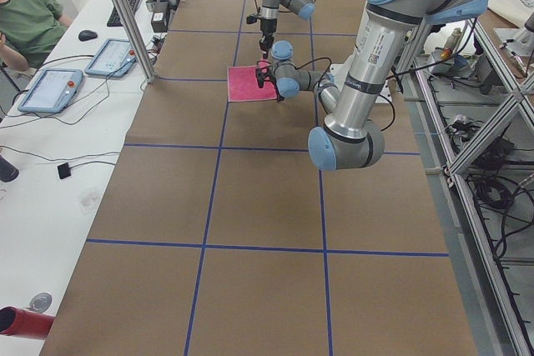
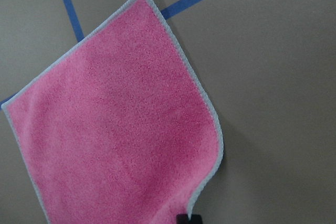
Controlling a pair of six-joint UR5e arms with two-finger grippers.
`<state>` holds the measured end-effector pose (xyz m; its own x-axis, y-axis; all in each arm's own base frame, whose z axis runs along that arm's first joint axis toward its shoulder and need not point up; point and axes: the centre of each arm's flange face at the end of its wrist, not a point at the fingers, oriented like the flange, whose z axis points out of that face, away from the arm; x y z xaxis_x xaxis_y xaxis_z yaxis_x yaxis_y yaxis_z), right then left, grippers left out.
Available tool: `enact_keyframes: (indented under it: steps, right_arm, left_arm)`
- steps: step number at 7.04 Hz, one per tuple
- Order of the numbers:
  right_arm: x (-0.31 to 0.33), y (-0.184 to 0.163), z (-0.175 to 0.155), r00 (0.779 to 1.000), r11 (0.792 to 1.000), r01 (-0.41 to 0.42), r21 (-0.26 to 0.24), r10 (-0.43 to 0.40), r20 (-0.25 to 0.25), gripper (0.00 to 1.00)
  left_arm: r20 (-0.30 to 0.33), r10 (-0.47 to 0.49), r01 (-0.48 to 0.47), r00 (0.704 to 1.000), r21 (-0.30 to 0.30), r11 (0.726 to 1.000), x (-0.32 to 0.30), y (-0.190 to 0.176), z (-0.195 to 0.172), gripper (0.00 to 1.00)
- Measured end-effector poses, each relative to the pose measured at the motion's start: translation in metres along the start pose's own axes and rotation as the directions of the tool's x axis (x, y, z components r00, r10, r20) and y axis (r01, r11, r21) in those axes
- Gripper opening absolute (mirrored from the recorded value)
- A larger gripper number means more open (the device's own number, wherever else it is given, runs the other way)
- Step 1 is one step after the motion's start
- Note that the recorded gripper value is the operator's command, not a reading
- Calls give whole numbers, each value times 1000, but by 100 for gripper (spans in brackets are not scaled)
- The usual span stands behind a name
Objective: Fold towel twice with both arms
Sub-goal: 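Grip the towel's near edge with both grippers and lift it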
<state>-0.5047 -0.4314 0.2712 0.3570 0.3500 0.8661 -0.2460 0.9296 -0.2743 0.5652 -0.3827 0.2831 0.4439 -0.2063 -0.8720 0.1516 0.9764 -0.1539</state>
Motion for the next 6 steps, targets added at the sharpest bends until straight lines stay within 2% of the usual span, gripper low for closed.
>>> enact_keyframes:
  steps: [2,4,6]
  right_arm:
    - [0,-1,0,1000,1000,-1,0,1,0,0]
    - [1,-1,-1,1000,1000,-2,-1,2,-1,0]
    - [1,-2,-2,1000,1000,-2,-5,2,0,0]
  left_arm:
    - [-8,2,-2,1000,-2,1000,7,1,-1,54]
    - [-12,1,-1,1000,-2,1000,12,1,-1,44]
    - [-13,-13,13,1000,-1,1000,13,1,-1,26]
